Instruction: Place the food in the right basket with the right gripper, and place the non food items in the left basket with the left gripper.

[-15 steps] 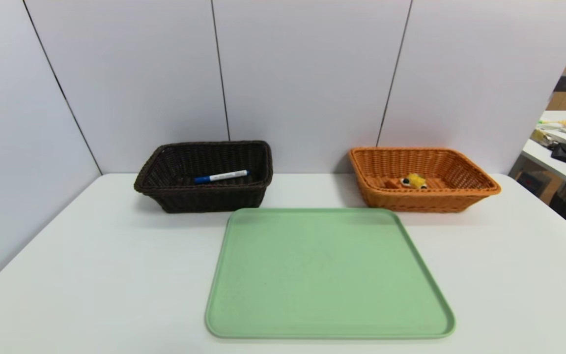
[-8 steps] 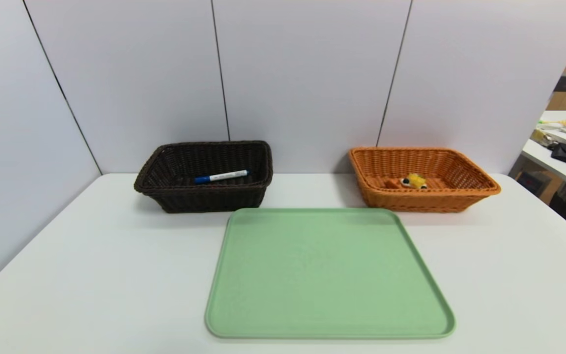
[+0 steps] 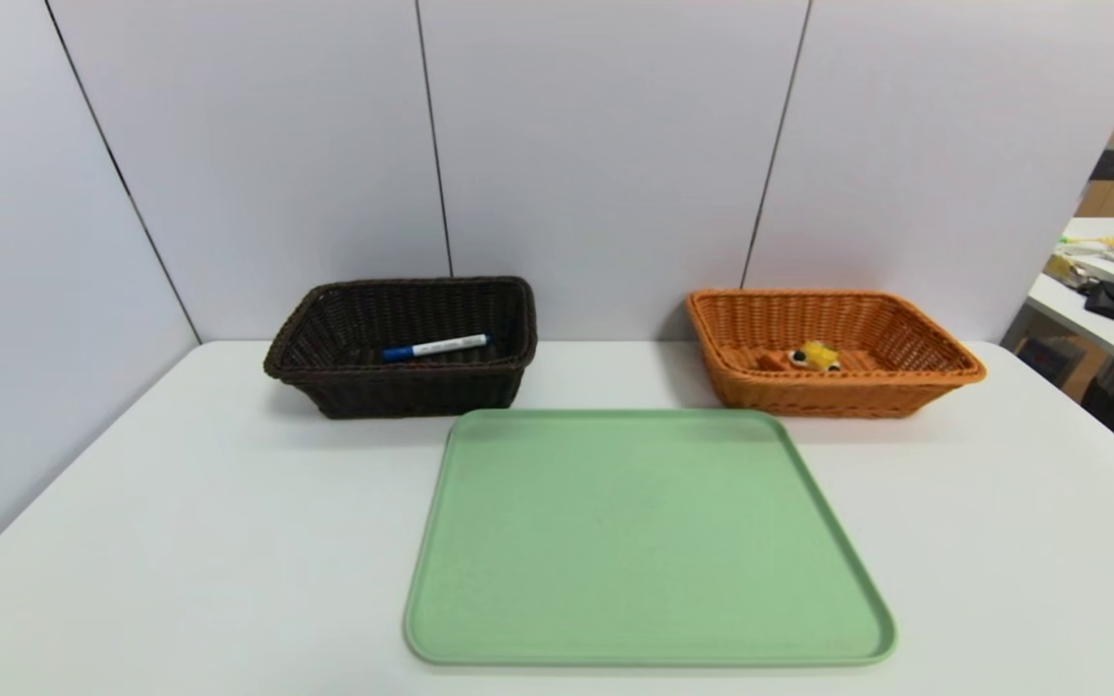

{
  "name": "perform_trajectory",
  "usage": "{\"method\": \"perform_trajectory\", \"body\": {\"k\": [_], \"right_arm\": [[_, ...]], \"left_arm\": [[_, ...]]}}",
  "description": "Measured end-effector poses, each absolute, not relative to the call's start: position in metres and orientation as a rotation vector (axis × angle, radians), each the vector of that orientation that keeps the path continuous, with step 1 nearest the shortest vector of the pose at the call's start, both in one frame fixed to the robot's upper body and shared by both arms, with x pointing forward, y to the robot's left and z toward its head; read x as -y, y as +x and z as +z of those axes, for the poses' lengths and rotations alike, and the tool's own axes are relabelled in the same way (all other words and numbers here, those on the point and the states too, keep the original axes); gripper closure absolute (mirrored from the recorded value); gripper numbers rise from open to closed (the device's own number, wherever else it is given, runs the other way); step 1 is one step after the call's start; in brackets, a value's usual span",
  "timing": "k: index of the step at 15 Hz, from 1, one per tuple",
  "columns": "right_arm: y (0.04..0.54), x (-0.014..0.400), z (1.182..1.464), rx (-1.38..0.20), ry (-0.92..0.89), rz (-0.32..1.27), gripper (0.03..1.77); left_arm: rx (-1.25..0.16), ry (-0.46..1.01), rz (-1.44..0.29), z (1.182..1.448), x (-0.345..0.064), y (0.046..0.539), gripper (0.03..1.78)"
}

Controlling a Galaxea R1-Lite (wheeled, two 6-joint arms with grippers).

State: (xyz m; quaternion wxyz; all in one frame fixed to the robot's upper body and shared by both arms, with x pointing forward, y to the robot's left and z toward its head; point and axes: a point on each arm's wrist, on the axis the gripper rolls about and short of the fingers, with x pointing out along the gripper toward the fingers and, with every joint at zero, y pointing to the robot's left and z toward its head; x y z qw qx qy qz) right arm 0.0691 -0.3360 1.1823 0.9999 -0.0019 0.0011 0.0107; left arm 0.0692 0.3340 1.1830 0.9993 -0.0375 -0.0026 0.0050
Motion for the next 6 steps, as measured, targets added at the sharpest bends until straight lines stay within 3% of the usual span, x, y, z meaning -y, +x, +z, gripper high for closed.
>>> {"method": "perform_trajectory", "body": {"k": [6], "right_arm": [[0.0691,0.3365,1.1824,-0.001,0.032,-0.001,0.10]], "left_arm": [[0.005,-0.075,0.010,1.1830,-0.3339,0.0692,0.12]]}}
